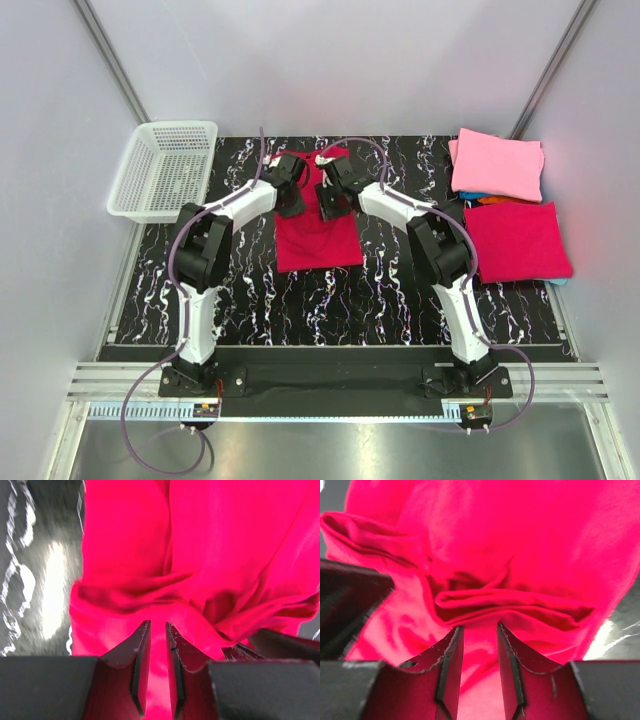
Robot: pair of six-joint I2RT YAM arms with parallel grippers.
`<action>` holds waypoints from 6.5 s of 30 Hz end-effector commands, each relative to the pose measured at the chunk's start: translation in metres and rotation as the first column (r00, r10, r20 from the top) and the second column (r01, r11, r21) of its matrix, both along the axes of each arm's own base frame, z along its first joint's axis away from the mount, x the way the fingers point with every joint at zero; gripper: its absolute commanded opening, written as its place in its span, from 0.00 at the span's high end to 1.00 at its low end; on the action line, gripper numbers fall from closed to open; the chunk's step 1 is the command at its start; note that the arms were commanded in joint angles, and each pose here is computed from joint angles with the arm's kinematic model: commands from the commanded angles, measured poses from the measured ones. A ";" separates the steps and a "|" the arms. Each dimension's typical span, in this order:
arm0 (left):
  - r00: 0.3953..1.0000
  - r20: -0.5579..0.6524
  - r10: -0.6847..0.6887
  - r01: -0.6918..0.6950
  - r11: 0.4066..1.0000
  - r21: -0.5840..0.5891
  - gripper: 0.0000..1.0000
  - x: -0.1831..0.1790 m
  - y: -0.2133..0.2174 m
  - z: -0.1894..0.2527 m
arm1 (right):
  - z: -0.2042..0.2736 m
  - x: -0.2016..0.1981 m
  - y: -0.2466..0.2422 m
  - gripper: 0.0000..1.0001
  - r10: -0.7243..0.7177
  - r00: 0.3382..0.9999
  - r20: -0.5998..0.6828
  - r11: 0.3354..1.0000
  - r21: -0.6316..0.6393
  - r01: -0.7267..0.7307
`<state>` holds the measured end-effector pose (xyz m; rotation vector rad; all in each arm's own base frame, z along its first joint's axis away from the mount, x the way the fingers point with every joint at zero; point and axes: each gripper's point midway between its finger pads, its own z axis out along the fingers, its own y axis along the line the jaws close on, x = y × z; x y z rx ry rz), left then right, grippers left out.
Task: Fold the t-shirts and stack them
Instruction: Fold the tshirt
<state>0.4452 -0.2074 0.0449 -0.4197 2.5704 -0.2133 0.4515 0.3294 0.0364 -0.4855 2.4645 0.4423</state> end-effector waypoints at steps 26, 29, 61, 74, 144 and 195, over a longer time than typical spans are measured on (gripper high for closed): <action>0.991 0.039 0.131 -0.133 0.989 0.070 0.51 -0.068 0.081 0.033 | 0.028 -0.022 -0.154 0.19 -0.357 0.934 0.023 0.922 -0.148 0.357; 0.997 -0.028 0.070 -0.072 0.994 -0.079 0.51 -0.106 0.061 0.012 | 0.030 -0.057 -0.152 0.24 -0.351 0.936 -0.033 0.935 -0.071 0.348; 0.992 -0.047 0.115 -0.123 0.852 -0.509 0.50 -0.177 0.050 0.005 | -0.019 -0.116 -0.098 0.36 -0.162 0.967 -0.198 0.930 0.296 0.217; 0.998 0.032 0.060 -0.025 0.761 -0.648 0.50 -0.158 0.029 0.020 | -0.021 -0.120 -0.095 0.39 -0.159 0.962 -0.222 0.921 0.317 0.225; 0.955 0.297 0.016 0.137 0.863 -0.487 1.00 -0.270 0.068 0.091 | 0.092 -0.295 -0.136 1.00 -0.127 0.977 -0.169 0.893 0.410 0.187; 0.943 0.330 -0.037 0.118 0.966 -0.229 0.51 0.073 0.024 0.093 | 0.081 0.069 -0.148 0.57 -0.387 0.905 0.179 0.920 0.147 0.364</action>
